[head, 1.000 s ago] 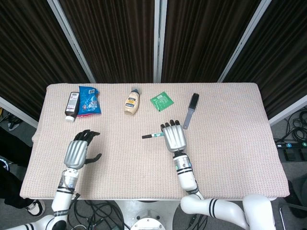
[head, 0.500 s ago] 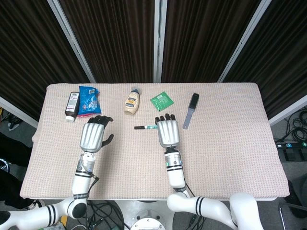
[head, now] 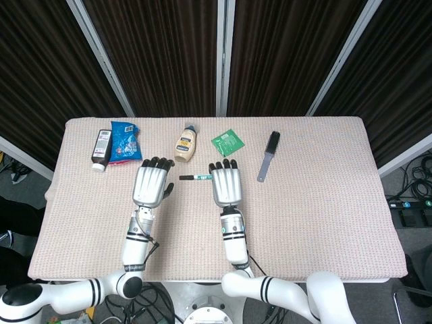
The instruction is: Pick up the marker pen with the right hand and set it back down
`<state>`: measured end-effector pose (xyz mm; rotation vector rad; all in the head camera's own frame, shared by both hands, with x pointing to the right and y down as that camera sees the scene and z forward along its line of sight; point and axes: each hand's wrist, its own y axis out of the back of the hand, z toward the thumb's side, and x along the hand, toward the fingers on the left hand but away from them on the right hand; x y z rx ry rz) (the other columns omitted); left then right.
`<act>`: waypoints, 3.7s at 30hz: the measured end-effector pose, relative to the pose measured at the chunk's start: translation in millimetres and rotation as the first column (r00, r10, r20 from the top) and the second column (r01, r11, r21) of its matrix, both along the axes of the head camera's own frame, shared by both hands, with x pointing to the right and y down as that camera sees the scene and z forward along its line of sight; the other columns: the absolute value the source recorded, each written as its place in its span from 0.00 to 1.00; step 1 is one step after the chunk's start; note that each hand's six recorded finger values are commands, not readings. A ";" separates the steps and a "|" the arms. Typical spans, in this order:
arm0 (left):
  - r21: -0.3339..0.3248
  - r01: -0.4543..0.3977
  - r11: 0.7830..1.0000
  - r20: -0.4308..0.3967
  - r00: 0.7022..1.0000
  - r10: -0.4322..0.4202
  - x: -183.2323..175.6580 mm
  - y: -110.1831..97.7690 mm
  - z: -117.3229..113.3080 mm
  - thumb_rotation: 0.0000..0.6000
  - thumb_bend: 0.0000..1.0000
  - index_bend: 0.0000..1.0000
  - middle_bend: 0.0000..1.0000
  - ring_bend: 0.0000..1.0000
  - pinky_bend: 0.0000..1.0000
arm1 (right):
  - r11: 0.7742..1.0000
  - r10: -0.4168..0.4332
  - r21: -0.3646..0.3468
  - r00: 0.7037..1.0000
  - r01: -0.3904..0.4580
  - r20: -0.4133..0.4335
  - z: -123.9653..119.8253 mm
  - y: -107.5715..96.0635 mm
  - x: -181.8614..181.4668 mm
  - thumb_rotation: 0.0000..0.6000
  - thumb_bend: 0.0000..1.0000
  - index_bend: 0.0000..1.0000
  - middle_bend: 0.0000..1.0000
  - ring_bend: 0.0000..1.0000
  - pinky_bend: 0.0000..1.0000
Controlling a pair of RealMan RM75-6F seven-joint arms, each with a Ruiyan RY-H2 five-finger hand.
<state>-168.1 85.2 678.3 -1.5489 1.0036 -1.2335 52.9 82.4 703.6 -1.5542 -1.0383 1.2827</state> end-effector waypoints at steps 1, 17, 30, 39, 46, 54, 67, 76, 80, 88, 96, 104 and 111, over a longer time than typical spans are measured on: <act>-0.003 -0.003 1.000 0.002 1.000 0.003 1.6 0.0 1.8 1.00 0.24 0.40 0.41 0.34 0.41 | 1.000 -0.004 -0.001 1.000 0.004 0.003 -0.3 -0.1 -2.0 1.00 0.33 0.59 0.56 0.31 0.29; -0.004 -0.019 1.000 0.014 1.000 0.019 20.5 3.2 13.4 1.00 0.25 0.44 0.45 0.39 0.47 | 0.999 -0.033 -0.017 0.999 0.033 -0.007 5.1 2.0 -13.4 1.00 0.33 0.59 0.56 0.31 0.29; -0.013 0.011 1.000 0.024 1.000 -0.011 10.5 2.9 18.1 1.00 0.27 0.50 0.50 0.44 0.51 | 0.999 -0.037 -0.027 0.999 0.037 -0.012 8.7 3.9 -14.4 1.00 0.33 0.59 0.56 0.31 0.29; -0.008 0.011 1.000 0.007 1.000 -0.011 13.9 4.2 17.7 1.00 0.29 0.51 0.51 0.45 0.52 | 0.999 -0.048 -0.023 0.998 0.047 -0.030 10.7 3.6 -15.2 1.00 0.33 0.59 0.56 0.31 0.29; -0.009 0.003 1.000 0.004 1.000 -0.003 17.9 5.8 18.6 1.00 0.28 0.51 0.51 0.45 0.52 | 0.998 -0.060 -0.037 0.997 0.058 -0.043 14.7 4.0 -17.3 1.00 0.33 0.59 0.56 0.31 0.29; 0.002 0.014 1.000 -0.008 1.000 -0.014 17.6 3.9 14.8 1.00 0.29 0.51 0.52 0.45 0.52 | 0.997 -0.070 -0.048 0.996 0.067 -0.060 19.2 4.5 -17.8 1.00 0.33 0.59 0.56 0.31 0.29; 0.001 0.012 1.000 -0.009 1.000 -0.012 19.8 4.4 15.0 1.00 0.40 0.61 0.61 0.54 0.59 | 0.997 -0.068 -0.052 0.997 0.065 -0.046 20.3 5.4 -19.2 1.00 0.33 0.59 0.56 0.31 0.29; -0.015 0.000 1.000 0.012 1.000 0.001 18.8 6.0 19.2 1.00 0.43 0.69 0.70 0.63 0.64 | 0.997 -0.066 -0.046 0.996 0.064 -0.053 21.1 5.8 -15.8 1.00 0.33 0.59 0.56 0.31 0.29; -0.036 0.003 0.999 0.003 1.000 -0.003 15.5 7.0 21.7 1.00 0.43 0.70 0.72 0.65 0.66 | 0.997 -0.060 -0.047 0.996 0.058 -0.060 23.6 6.2 -10.8 1.00 0.33 0.59 0.56 0.31 0.29; -0.057 0.009 0.998 -0.035 0.999 -0.011 3.5 7.1 23.2 1.00 0.43 0.72 0.76 0.68 0.68 | 0.998 -0.045 -0.039 0.996 0.042 -0.076 29.4 8.0 7.0 1.00 0.33 0.59 0.56 0.31 0.29; -0.058 0.023 0.998 -0.065 0.998 -0.027 -19.7 7.7 25.9 1.00 0.43 0.73 0.76 0.68 0.68 | 0.999 -0.041 -0.035 0.997 0.038 -0.070 30.0 14.9 32.7 1.00 0.34 0.59 0.56 0.31 0.28; -0.102 0.071 0.992 -0.078 0.994 -0.079 -47.1 20.0 38.7 1.00 0.42 0.72 0.75 0.67 0.68 | 0.998 -0.030 -0.058 0.996 0.025 -0.085 28.8 31.9 72.7 1.00 0.34 0.59 0.56 0.31 0.28; -0.217 0.113 0.970 -0.098 0.986 -0.136 -65.3 38.9 64.4 1.00 0.29 0.56 0.57 0.51 0.57 | 0.994 -0.039 -0.111 0.988 0.023 -0.148 34.7 44.4 98.0 1.00 0.32 0.58 0.53 0.29 0.24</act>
